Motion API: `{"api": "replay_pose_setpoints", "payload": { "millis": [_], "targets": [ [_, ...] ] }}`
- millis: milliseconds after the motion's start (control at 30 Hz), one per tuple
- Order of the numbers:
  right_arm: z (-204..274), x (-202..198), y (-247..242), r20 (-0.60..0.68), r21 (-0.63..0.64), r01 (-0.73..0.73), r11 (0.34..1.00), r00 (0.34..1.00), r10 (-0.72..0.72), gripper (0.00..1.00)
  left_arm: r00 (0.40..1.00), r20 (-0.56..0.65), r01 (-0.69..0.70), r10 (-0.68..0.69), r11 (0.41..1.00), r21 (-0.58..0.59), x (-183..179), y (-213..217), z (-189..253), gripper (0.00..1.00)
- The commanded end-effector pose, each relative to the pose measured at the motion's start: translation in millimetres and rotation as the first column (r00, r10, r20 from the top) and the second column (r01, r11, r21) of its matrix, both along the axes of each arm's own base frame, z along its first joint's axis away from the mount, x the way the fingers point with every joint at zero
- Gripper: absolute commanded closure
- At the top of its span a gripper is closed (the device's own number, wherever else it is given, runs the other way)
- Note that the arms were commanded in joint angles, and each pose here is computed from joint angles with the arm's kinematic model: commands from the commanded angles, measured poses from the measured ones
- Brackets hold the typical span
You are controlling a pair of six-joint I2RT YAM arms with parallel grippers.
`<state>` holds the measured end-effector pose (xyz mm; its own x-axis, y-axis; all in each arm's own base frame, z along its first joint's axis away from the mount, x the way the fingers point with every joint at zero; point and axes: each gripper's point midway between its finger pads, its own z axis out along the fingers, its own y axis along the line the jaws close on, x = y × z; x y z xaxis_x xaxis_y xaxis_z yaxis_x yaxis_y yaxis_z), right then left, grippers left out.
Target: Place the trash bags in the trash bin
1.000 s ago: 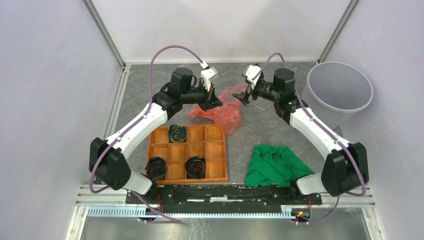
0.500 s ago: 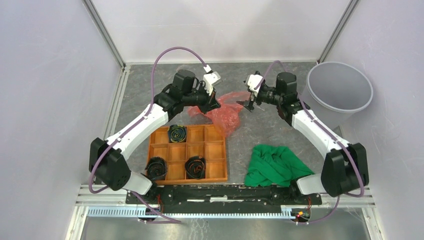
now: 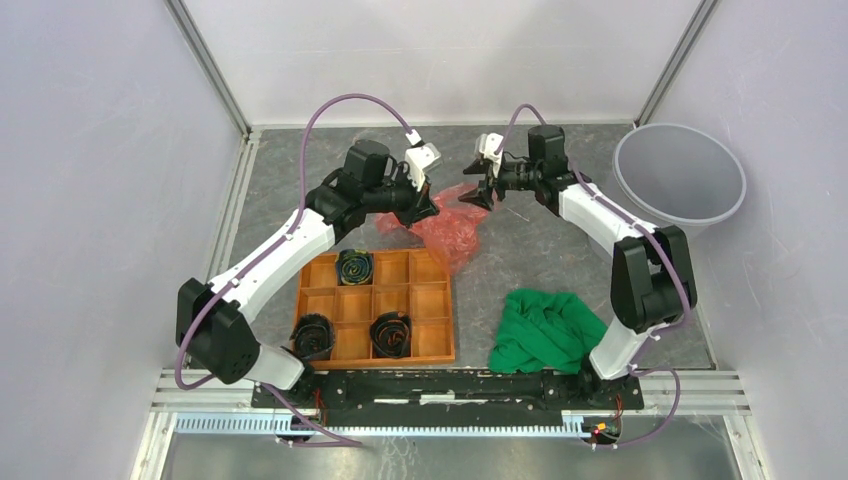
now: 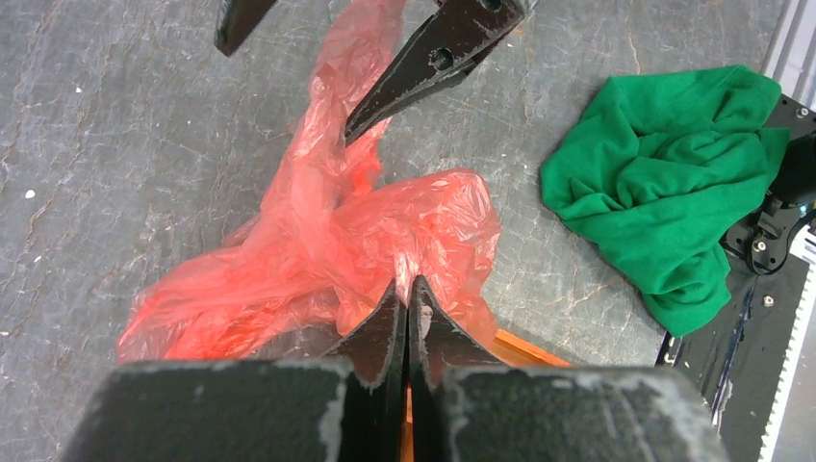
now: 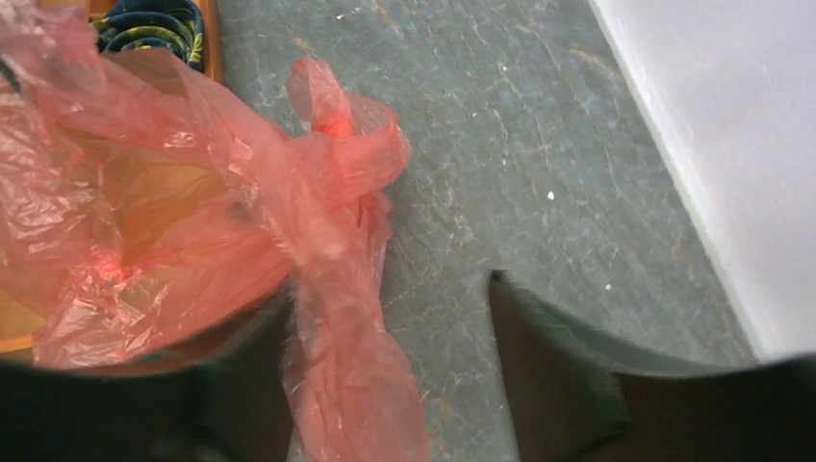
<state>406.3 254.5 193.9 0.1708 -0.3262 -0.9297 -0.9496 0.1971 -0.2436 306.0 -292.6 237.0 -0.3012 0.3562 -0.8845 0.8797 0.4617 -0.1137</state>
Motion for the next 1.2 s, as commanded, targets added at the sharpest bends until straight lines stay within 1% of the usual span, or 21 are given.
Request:
{"api": "replay_pose_setpoints", "payload": {
  "millis": [0,33,67,100,133,167,200,233,300,367,467,533,633,667,700,767,833,867,967,1100,1167],
  "targets": [
    [32.7,2.5,11.7,0.019,0.092,-0.057,0.994,0.998,0.056,0.42,0.994,0.099,-0.038,0.040,0.999,-0.022,10.8,2.2,26.4,0.98],
    [35.4,4.4,11.8,0.013,0.102,-0.042,0.994,0.999,0.041,0.65,0.992,0.103,-0.072,0.074,0.997,-0.025,15.9,4.1,27.6,0.98],
    [40.5,10.1,9.1,0.008,0.112,0.008,0.994,1.000,-0.009,0.91,0.988,0.099,-0.115,0.118,0.993,-0.036,21.8,5.6,29.2,0.97],
    [44.3,18.8,3.3,0.001,0.119,0.094,0.988,0.995,-0.095,0.99,0.981,0.098,-0.162,0.166,0.986,-0.046,28.7,8.1,30.4,0.90],
    [49.1,26.7,-3.7,0.012,0.133,0.176,0.975,0.984,-0.179,0.99,0.972,0.098,-0.210,0.214,0.976,-0.048,35.2,11.8,30.6,0.78],
    [60.1,40.5,-18.4,0.022,0.157,0.311,0.937,0.948,-0.318,0.99,0.964,0.091,-0.246,0.250,0.968,-0.058,39.4,14.1,31.8,0.65],
    [67.1,50.5,-34.8,0.013,0.182,0.435,0.882,0.896,-0.444,1.00,0.954,0.085,-0.283,0.288,0.957,-0.068,44.1,16.6,32.2,0.57],
    [72.2,56.5,-48.0,-0.002,0.199,0.517,0.833,0.850,-0.527,1.00,0.944,0.070,-0.318,0.323,0.945,-0.081,47.8,18.9,31.8,0.49],
    [80.1,65.0,-71.2,-0.039,0.211,0.646,0.734,0.756,-0.654,1.00,0.929,0.013,-0.367,0.371,0.923,-0.113,53.3,20.1,27.8,0.42],
    [79.3,68.4,-85.1,-0.084,0.196,0.712,0.675,0.698,-0.711,1.00,0.926,-0.068,-0.378,0.372,0.915,-0.142,56.3,14.6,16.3,0.33],
    [76.1,69.8,-100.4,-0.124,0.192,0.769,0.610,0.635,-0.762,1.00,0.944,-0.194,-0.302,0.267,0.935,-0.184,47.2,-9.5,0.5,0.25],
    [71.4,70.4,-107.1,-0.135,0.186,0.792,0.581,0.607,-0.783,1.00,0.945,-0.269,-0.247,0.186,0.945,-0.215,39.3,-23.9,-8.7,0.20],
    [60.9,73.1,-111.3,-0.167,0.169,0.806,0.567,0.590,-0.790,1.00,0.938,-0.343,-0.175,0.057,0.929,-0.325,25.9,-44.0,-11.9,0.14],
    [57.3,74.5,-111.7,-0.180,0.156,0.809,0.567,0.588,-0.789,1.00,0.931,-0.365,-0.164,0.022,0.917,-0.362,22.3,-48.8,-14.1,0.13],
    [54.1,75.6,-110.1,-0.193,0.142,0.807,0.574,0.591,-0.783,1.00,0.923,-0.381,-0.118,-0.055,0.901,-0.417,13.5,-56.3,-13.0,0.13],
    [50.8,76.6,-108.1,-0.199,0.132,0.802,0.582,0.597,-0.777,1.00,0.896,-0.427,-0.107,-0.119,0.877,-0.469,8.9,-64.6,-20.8,0.13],
    [50.9,74.9,-104.8,-0.238,0.147,0.800,0.582,0.600,-0.764,1.00,0.869,-0.480,-0.137,-0.119,0.874,-0.466,14.1,-69.6,-39.4,0.11],
    [52.5,73.3,-101.7,-0.247,0.156,0.791,0.592,0.611,-0.752,1.00,0.864,-0.490,-0.149,-0.113,0.873,-0.464,17.1,-70.7,-43.8,0.09],
    [60.6,66.6,-89.4,-0.267,0.197,0.747,0.635,0.664,-0.698,1.00,0.865,-0.496,-0.176,-0.080,0.877,-0.448,25.4,-71.9,-58.4,0.06],
    [66.5,60.4,-79.7,-0.283,0.224,0.707,0.670,0.705,-0.650,0.99,0.925,-0.381,-0.178,-0.002,0.882,-0.435,34.7,-62.6,-55.1,0.05],
    [69.4,58.6,-78.7,-0.288,0.233,0.703,0.672,0.710,-0.643,1.00,0.949,-0.309,-0.197,0.060,0.880,-0.433,42.8,-56.4,-52.4,0.01]
  ]
}}
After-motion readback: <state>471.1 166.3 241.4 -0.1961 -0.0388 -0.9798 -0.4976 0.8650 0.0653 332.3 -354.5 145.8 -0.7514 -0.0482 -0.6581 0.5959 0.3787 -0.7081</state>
